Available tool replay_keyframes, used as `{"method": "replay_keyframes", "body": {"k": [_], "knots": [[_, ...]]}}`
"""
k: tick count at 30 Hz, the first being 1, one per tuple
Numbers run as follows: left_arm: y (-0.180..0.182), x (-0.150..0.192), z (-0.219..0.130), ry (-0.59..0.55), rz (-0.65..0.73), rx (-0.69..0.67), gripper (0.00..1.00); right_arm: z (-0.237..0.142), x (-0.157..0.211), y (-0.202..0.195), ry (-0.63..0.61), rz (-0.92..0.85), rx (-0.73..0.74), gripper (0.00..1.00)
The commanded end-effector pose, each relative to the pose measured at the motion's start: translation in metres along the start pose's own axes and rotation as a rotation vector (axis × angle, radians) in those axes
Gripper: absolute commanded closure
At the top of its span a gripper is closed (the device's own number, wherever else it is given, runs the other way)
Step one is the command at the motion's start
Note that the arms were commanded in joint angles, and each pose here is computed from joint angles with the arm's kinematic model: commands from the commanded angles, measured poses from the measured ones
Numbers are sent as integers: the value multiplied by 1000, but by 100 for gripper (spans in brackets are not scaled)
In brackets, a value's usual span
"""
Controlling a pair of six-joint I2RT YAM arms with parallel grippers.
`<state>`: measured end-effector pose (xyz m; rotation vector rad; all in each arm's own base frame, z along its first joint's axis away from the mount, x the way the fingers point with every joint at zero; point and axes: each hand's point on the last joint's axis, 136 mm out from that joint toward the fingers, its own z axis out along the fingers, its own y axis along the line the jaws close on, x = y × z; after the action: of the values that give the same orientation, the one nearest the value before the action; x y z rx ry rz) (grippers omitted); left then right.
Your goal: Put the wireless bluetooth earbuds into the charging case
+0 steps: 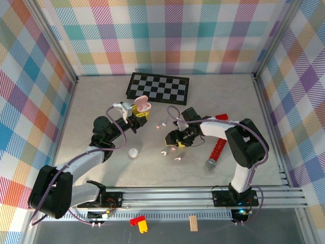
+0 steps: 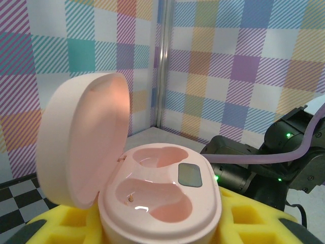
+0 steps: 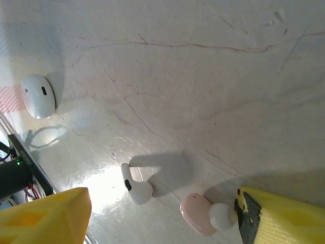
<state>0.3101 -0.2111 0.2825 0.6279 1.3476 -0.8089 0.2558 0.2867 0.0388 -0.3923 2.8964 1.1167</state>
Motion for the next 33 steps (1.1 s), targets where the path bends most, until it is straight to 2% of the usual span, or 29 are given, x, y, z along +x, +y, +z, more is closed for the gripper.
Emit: {"method": "replay_keyframes", "body": {"k": [1,7,10,17,21,26,30,33], "knots": [[6,-1,-1,-9,30,-20,65,-4,13,3,26,1,4,25],[13,4,-3,0,25,-39,65,-8,13,9,23,-14,-2,25],[17,5,-5,0,25,-57,65,-13,10,8,-3,-30,41,25],[48,8,-16,-1,20,-158,65,-30,3,2,-92,-159,299,23],[67,0,-22,-32,23,-197,65,-34,7,-3,-93,-236,532,23],[82,-13,-31,-70,37,-236,65,-28,8,-4,-100,-294,733,24],[86,-19,-32,-78,43,-238,65,-28,6,-8,-119,-336,902,35],[85,-21,-31,-78,44,-224,65,-25,6,-10,-106,-358,973,45]]}}
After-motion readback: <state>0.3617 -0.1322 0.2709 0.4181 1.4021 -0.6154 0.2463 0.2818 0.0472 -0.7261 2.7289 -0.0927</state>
